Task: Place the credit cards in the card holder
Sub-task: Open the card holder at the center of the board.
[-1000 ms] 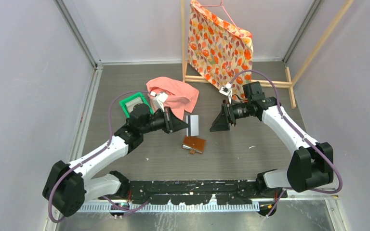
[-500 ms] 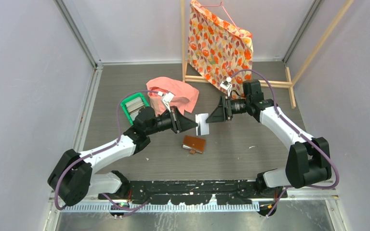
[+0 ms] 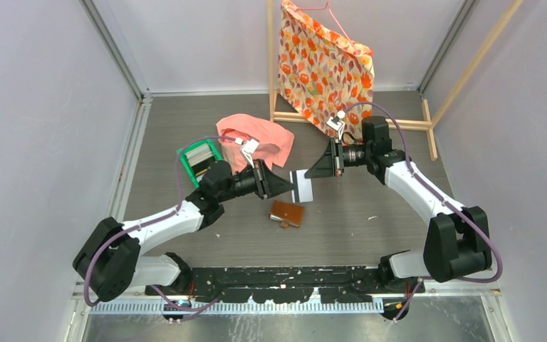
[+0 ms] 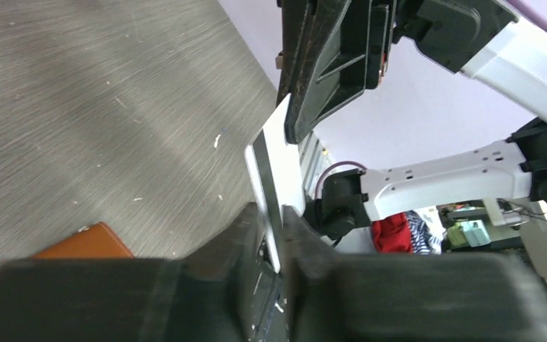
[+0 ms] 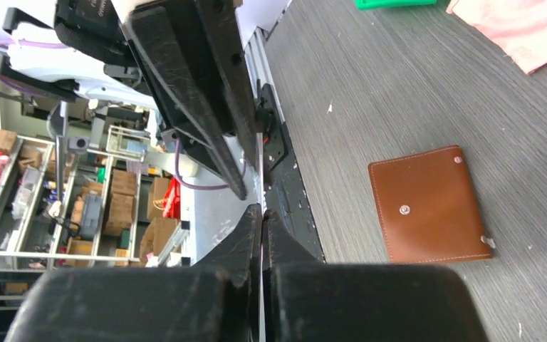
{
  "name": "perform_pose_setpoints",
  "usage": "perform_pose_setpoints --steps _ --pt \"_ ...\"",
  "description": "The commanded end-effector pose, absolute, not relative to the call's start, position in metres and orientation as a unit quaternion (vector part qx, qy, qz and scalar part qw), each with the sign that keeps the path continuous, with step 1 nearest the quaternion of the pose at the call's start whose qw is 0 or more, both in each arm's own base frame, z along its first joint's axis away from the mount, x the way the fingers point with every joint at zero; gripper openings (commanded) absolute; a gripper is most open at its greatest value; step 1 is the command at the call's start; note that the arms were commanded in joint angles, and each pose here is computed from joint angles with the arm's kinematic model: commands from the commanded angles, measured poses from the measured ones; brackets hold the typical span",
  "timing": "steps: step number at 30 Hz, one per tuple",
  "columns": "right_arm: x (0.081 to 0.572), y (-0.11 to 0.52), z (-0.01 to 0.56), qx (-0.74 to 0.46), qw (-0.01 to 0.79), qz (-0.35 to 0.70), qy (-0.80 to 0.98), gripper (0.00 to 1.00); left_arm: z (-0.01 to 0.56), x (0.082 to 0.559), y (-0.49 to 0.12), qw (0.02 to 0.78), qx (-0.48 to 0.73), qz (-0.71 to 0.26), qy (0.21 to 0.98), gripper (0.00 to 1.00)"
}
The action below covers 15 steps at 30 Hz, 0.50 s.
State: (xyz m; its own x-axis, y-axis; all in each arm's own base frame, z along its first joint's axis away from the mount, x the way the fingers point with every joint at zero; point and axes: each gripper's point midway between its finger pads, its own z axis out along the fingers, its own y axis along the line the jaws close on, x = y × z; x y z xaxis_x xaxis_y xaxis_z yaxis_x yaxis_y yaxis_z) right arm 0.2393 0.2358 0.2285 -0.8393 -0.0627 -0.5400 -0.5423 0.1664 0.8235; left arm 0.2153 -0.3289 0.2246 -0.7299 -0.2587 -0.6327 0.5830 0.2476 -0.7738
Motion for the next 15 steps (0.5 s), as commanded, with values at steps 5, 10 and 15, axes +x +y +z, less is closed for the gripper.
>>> perform_pose_setpoints --steps 5,10,15 --pt "0.228 0.223 0.231 -0.294 0.243 0.552 0.741 0.01 0.212 0.206 -0.3 0.37 0.095 -0.545 0.746 0.48" --pt "0.224 0.215 0.221 -0.339 0.255 0.518 0.743 0.01 0.168 0.184 -0.262 0.342 0.046 -0.489 0.801 0.53" --pt "0.225 0.214 0.216 -0.343 0.254 0.51 0.747 0.01 0.142 0.167 -0.248 0.305 0.013 -0.475 0.825 0.53"
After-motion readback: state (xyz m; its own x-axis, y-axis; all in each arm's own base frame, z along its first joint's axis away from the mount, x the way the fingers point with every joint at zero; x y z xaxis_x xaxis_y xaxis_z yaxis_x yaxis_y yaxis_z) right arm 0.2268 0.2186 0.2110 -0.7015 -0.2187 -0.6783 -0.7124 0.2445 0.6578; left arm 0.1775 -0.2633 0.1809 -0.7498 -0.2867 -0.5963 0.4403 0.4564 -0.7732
